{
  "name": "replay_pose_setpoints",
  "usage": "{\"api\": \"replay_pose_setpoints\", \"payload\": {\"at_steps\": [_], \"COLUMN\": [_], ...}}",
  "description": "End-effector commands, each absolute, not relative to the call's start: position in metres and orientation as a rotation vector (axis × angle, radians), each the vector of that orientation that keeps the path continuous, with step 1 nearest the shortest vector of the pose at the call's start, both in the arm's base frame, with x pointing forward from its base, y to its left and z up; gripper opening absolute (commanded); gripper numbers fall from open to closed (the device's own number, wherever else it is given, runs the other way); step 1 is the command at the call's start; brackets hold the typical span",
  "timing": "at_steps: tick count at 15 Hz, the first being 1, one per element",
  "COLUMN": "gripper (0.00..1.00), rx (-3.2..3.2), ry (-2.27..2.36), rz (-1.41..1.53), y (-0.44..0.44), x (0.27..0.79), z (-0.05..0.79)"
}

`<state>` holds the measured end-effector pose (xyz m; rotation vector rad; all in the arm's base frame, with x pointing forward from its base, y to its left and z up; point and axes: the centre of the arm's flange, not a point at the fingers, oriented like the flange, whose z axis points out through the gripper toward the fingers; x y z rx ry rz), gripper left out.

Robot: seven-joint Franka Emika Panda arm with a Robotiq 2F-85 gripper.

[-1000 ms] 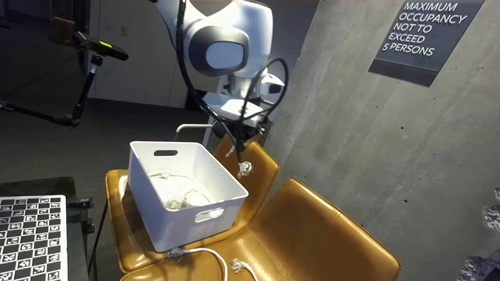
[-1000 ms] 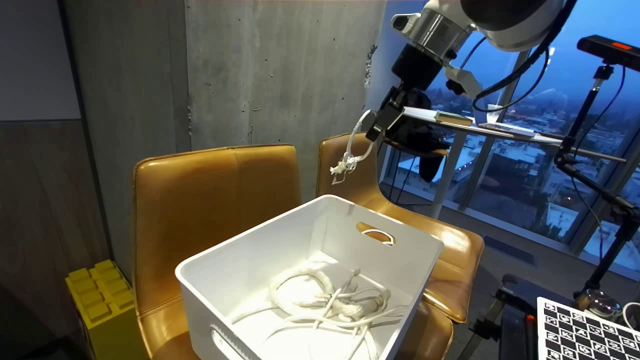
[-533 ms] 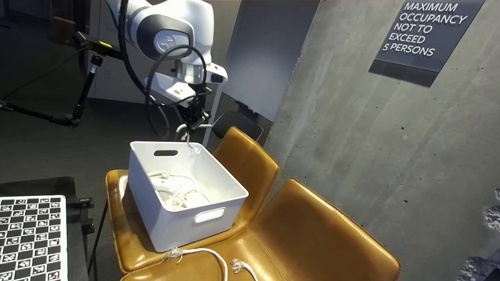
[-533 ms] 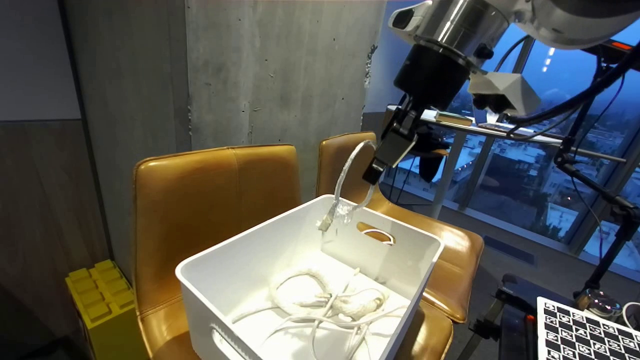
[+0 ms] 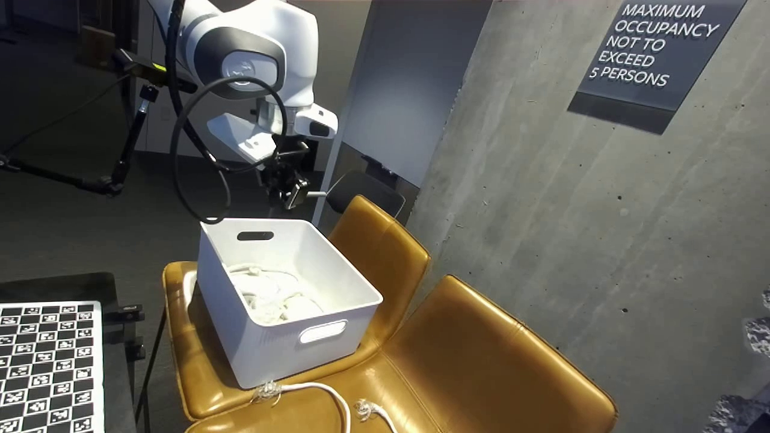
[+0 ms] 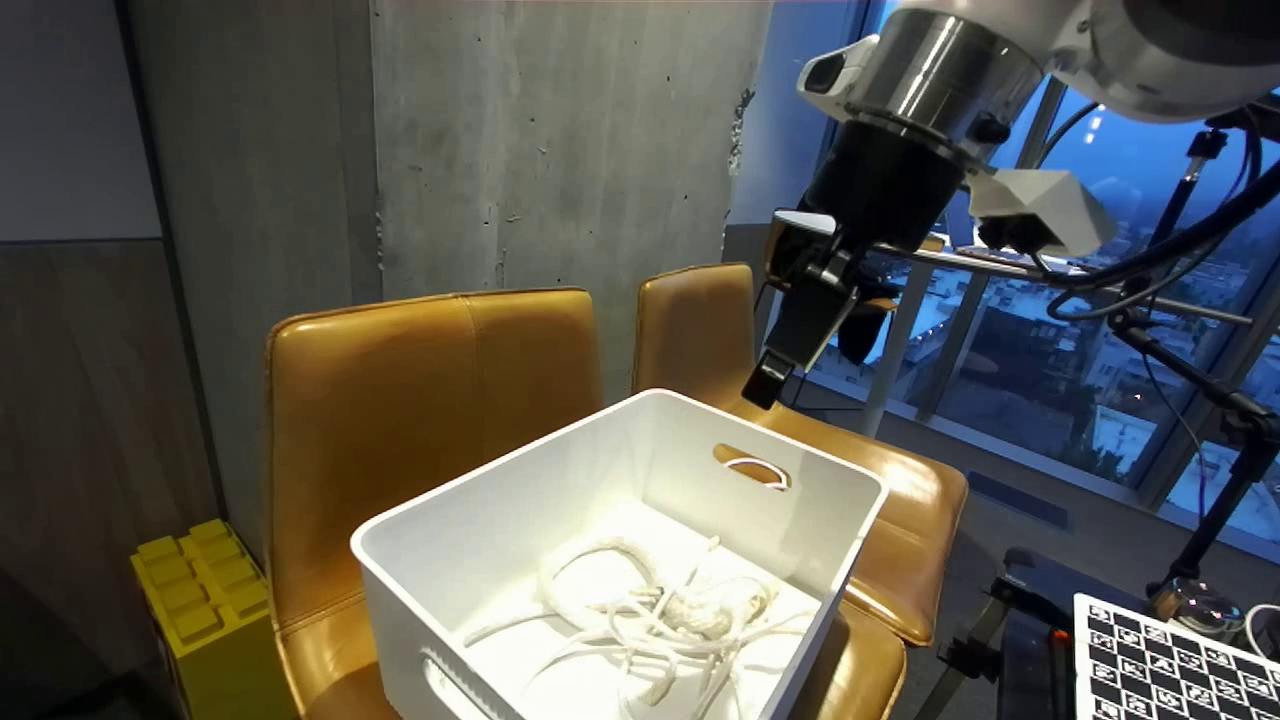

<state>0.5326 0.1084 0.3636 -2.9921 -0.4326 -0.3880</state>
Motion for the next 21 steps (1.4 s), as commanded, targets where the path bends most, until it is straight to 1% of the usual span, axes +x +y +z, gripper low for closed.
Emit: {"api": "replay_pose_setpoints", "payload": {"at_steps": [1,3,4,5,8,11,15,21], "gripper": [0.73,0.86,0.94,0.99,1.0,1.0,1.0,1.0], "rx": [-2.967,-2.969,-2.972,-2.972,-2.979,-2.98,-2.956,-2.914], "ry": [-0.334,-0.245,-0.197,-0.147,-0.002,0.116,0.232,0.313], "rz": [-0.444,-0.475,-0.486,-0.496,-0.511,-0.527,-0.535,-0.486], "y": [0.064,0.019,-0.008,-0.036,-0.121,-0.185,-0.228,-0.267], "x": [0.521,0.527,0.531,0.533,0.535,0.532,0.531,0.547], "z": [0.38,0.381,0.381,0.38,0.376,0.369,0.356,0.308]}}
